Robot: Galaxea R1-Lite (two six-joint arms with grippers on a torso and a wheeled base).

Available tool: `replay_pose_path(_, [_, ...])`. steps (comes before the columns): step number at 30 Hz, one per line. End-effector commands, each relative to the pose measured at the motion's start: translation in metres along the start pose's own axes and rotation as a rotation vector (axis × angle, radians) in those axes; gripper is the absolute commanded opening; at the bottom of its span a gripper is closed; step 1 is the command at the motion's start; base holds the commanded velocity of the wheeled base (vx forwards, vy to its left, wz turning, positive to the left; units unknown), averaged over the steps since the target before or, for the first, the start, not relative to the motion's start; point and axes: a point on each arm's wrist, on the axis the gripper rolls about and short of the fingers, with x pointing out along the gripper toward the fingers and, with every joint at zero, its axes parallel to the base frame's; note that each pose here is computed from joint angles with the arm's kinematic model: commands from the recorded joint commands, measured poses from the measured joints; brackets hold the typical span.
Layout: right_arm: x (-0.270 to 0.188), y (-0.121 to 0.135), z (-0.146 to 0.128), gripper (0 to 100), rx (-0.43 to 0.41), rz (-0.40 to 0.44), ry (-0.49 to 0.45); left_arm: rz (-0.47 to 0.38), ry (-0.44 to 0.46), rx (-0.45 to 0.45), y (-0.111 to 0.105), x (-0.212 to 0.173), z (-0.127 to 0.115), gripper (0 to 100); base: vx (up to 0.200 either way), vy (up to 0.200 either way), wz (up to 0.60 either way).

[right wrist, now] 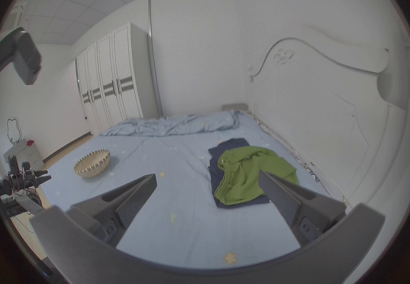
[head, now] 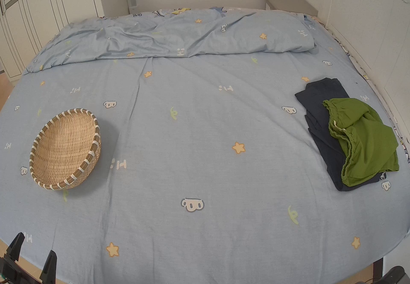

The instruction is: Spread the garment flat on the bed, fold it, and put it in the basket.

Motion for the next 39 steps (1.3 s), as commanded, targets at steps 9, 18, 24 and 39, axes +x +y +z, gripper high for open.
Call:
replay_pose_path(9, [0.219,0.01,0.033,100,-0.144,-0.071,0.623,0.0,0.016,0.0,0.0,0.001,-0.005,100,0.0,0.0,0.0])
replay_pose_path(18, [0.314,0.015,-0.01,100,-0.263,-0.259,0.818,0.0,0.016,0.0,0.0,0.001,-0.005,100,0.0,0.0,0.0])
replay_pose_path(24, [0.343,0.016,-0.032,100,-0.272,-0.337,0.816,0.0,0.016,0.0,0.0,0.001,-0.005,100,0.0,0.0,0.0])
replay_pose_path(39, [0.358,0.008,-0.044,100,-0.237,-0.42,0.767,0.0,0.016,0.0,0.0,0.001,-0.005,100,0.0,0.0,0.0])
